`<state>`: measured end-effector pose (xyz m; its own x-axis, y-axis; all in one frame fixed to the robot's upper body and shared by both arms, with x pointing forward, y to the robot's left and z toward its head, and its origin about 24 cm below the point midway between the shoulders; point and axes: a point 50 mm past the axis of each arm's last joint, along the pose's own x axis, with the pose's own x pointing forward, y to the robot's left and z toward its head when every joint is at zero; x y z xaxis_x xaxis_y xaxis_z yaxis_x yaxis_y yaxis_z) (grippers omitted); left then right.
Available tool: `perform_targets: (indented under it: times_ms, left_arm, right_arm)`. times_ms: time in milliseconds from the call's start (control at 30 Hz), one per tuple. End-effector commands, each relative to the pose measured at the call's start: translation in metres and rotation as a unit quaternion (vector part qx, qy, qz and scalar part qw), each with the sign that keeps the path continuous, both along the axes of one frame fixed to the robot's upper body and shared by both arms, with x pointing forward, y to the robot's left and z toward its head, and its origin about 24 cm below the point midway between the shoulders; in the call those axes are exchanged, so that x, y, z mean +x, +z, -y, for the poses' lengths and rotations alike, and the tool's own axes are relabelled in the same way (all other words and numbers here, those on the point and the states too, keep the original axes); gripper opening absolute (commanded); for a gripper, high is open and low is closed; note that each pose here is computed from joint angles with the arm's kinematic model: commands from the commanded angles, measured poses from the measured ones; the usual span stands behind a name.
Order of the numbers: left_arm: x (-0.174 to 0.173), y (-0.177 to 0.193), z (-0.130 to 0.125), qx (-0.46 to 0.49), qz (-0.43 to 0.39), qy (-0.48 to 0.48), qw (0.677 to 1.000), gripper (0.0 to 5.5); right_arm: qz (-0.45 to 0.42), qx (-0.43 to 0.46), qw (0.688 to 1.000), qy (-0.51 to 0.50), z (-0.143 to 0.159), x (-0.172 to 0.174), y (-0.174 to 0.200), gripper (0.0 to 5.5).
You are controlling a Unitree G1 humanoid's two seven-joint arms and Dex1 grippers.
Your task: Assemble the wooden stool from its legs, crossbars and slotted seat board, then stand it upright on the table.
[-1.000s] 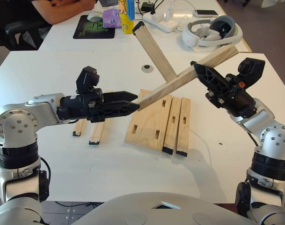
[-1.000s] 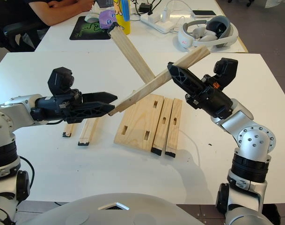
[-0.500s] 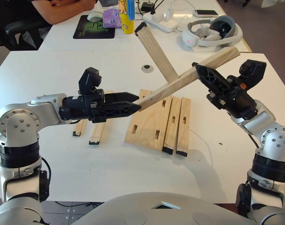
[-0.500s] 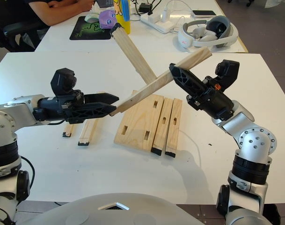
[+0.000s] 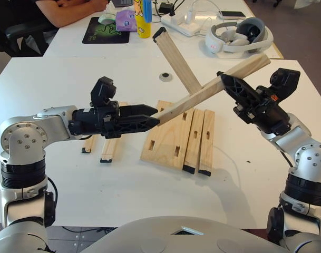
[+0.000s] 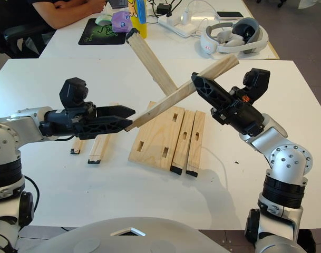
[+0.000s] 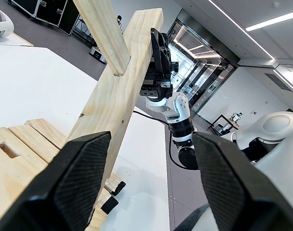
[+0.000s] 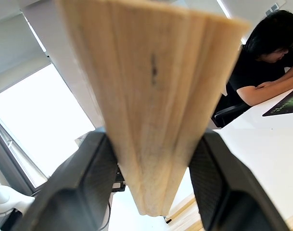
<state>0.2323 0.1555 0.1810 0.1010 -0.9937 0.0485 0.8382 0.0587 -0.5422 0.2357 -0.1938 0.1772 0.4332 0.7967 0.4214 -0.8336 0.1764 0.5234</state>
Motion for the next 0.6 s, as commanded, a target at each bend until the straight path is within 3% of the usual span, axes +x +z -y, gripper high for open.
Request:
perform_targets:
  times_ms: [33, 600]
  left_arm:
    - [-0.0003, 0.0034, -0.0003, 0.003, 0.008, 0.003, 1.0, 3.12]
    - [-0.0008, 0.0041, -0.0007, 0.003, 0.008, 0.001, 1.0, 3.12]
  right_arm:
    - [0.016, 0.001, 1.0, 0.0, 0.0022, -0.0024, 0.0068, 2.06]
    - [0.016, 0.001, 1.0, -0.001, 0.0018, -0.0041, 0.0074, 2.06]
